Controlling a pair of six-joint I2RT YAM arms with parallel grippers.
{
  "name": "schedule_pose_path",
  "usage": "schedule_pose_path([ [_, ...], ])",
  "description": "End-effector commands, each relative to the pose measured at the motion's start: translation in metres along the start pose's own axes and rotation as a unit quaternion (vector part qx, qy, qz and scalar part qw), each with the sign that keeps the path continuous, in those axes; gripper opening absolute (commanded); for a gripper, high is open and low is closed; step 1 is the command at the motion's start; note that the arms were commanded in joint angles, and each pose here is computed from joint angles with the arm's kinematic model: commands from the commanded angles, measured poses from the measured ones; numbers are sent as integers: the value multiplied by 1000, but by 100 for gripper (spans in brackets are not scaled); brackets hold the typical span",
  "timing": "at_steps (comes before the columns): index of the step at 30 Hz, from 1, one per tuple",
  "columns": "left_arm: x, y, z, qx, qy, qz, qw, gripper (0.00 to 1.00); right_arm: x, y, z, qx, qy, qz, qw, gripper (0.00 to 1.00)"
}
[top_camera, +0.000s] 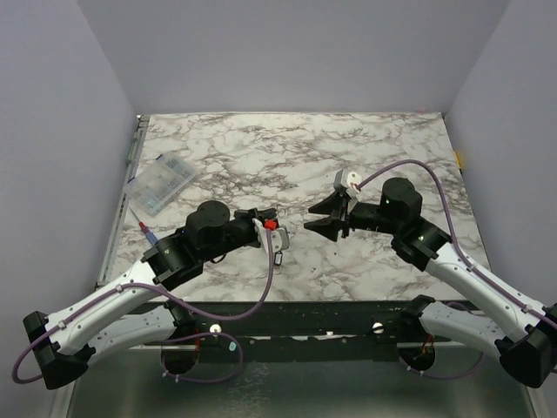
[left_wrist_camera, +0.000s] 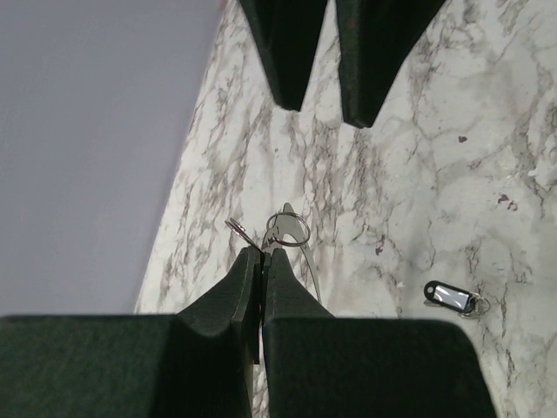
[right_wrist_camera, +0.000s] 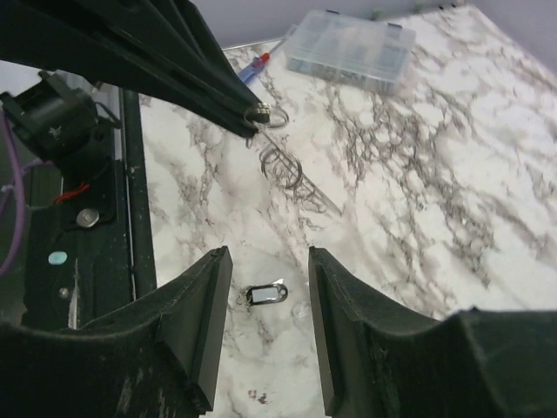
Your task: Put the keys on the keyring
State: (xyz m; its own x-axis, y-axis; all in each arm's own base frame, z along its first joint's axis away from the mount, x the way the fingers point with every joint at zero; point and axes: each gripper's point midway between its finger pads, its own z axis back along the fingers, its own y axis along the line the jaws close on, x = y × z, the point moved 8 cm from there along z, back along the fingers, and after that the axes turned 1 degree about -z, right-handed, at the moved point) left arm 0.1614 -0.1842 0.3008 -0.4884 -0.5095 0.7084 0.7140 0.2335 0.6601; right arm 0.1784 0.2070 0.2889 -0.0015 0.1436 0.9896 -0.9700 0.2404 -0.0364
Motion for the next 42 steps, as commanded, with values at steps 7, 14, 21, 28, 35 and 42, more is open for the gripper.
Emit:
schedule_pose_path([
  [7,-38,7,3,149,121,50,980,0,-49,2,-26,-129,78,-220,964,48],
  [14,-60,2,16,243,126,75,959,0,-93,36,-59,-55,176,-152,971,57],
  [21,-53,1,42,294,32,91,951,0,-124,36,-49,24,88,106,990,60],
  [28,-50,-3,58,301,-15,101,948,0,-151,28,-73,100,161,168,967,57],
  [35,-51,-3,56,301,-12,102,948,0,-167,20,-91,146,195,210,947,57],
  [42,-51,-4,56,303,-17,104,947,0,-178,20,-98,186,218,222,932,55],
])
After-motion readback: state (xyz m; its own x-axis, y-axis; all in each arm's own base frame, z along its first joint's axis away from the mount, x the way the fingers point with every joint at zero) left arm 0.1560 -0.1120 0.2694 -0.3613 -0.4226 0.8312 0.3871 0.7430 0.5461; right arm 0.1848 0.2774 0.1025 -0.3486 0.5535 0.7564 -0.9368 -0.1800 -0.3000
